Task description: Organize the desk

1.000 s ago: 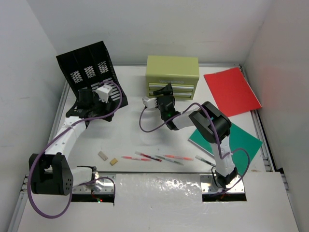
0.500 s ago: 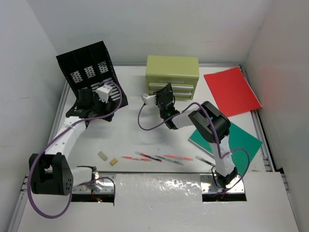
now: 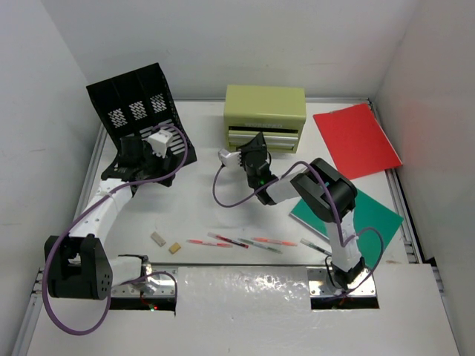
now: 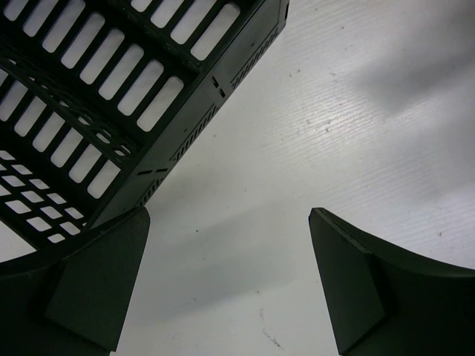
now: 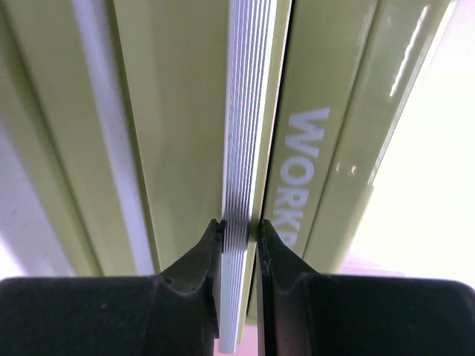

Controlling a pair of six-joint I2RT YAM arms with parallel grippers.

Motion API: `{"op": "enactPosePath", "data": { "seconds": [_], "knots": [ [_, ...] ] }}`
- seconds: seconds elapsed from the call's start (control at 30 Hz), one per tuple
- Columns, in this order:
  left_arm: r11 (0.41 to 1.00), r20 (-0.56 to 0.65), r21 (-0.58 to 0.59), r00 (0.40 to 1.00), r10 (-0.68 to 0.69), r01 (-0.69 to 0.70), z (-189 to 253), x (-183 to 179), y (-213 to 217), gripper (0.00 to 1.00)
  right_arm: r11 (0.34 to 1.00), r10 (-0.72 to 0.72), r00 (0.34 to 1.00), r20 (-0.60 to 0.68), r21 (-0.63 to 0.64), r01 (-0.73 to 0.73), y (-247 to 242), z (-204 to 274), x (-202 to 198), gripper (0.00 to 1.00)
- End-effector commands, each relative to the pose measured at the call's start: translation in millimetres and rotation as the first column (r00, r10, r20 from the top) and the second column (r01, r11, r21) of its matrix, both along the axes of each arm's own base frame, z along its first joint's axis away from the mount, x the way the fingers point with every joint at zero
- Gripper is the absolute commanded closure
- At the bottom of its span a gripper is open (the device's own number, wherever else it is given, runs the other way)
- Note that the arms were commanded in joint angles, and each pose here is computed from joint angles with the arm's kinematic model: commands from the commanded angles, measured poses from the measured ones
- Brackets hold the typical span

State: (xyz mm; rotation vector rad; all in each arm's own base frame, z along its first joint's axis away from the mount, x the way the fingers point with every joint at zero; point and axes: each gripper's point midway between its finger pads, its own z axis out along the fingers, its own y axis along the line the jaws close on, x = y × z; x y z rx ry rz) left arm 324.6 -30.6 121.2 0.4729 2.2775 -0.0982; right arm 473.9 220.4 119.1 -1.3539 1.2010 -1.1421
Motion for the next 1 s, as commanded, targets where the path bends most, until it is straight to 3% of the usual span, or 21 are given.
{"op": "enactPosePath", "data": {
  "seconds": [0.0, 0.33, 0.57, 0.6, 0.67, 0.7, 0.73, 0.8, 0.87, 0.93, 0.97],
  "knots": [
    [1.000, 0.073, -0.001, 0.997, -0.002, 0.002, 21, 12, 0, 0.13, 0.997, -0.041, 0.999, 0.035, 0.060, 0.039, -8, 20, -19, 1.00],
    [1.000, 0.072, 0.001, 0.997, -0.002, 0.002, 21, 12, 1, 0.12, 0.997, -0.030, 0.999, 0.034, 0.068, 0.028, -2, 18, -76, 1.00],
    [1.000, 0.071, -0.006, 0.997, -0.015, 0.015, 22, 11, -2, 0.12, 0.996, -0.036, 0.999, 0.029, 0.085, 0.034, -4, 16, -90, 1.00],
    [1.000, 0.069, -0.006, 0.998, -0.015, 0.015, 21, 10, -2, 0.12, 0.996, -0.045, 0.998, 0.031, 0.082, 0.042, -5, 17, -90, 0.85],
    [1.000, 0.071, -0.006, 0.997, -0.019, 0.019, 22, 10, -2, 0.13, 0.994, -0.048, 0.998, 0.040, 0.097, 0.043, -3, 25, -91, 0.70],
    [1.000, 0.068, -0.007, 0.997, -0.020, 0.021, 22, 9, -3, 0.13, 0.994, -0.042, 0.999, 0.032, 0.100, 0.039, -2, 26, -92, 0.48],
    [1.000, 0.073, -0.006, 0.997, -0.023, 0.024, 23, 9, -3, 0.12, 0.994, -0.030, 0.999, 0.026, 0.108, 0.027, 0, 28, -94, 0.39],
    [1.000, 0.073, -0.004, 0.997, -0.029, 0.029, 24, 9, -3, 0.12, 0.989, -0.010, 1.000, -0.002, 0.149, 0.010, 2, 34, -100, 0.25],
    [0.999, 0.072, 0.001, 0.997, -0.035, 0.035, 26, 8, -3, 0.12, 0.965, 0.025, 1.000, -0.005, 0.260, -0.023, 7, 52, -110, 0.18],
    [0.999, 0.065, 0.001, 0.997, -0.043, 0.044, 27, 5, -4, 0.12, 0.957, 0.101, 0.992, -0.082, 0.282, -0.074, 19, 49, -123, 0.09],
    [0.999, 0.066, -0.001, 0.996, -0.052, 0.052, 28, 5, -5, 0.12, 0.925, 0.132, 0.983, -0.129, 0.373, -0.075, 23, 47, -129, 0.07]
  ]
}}
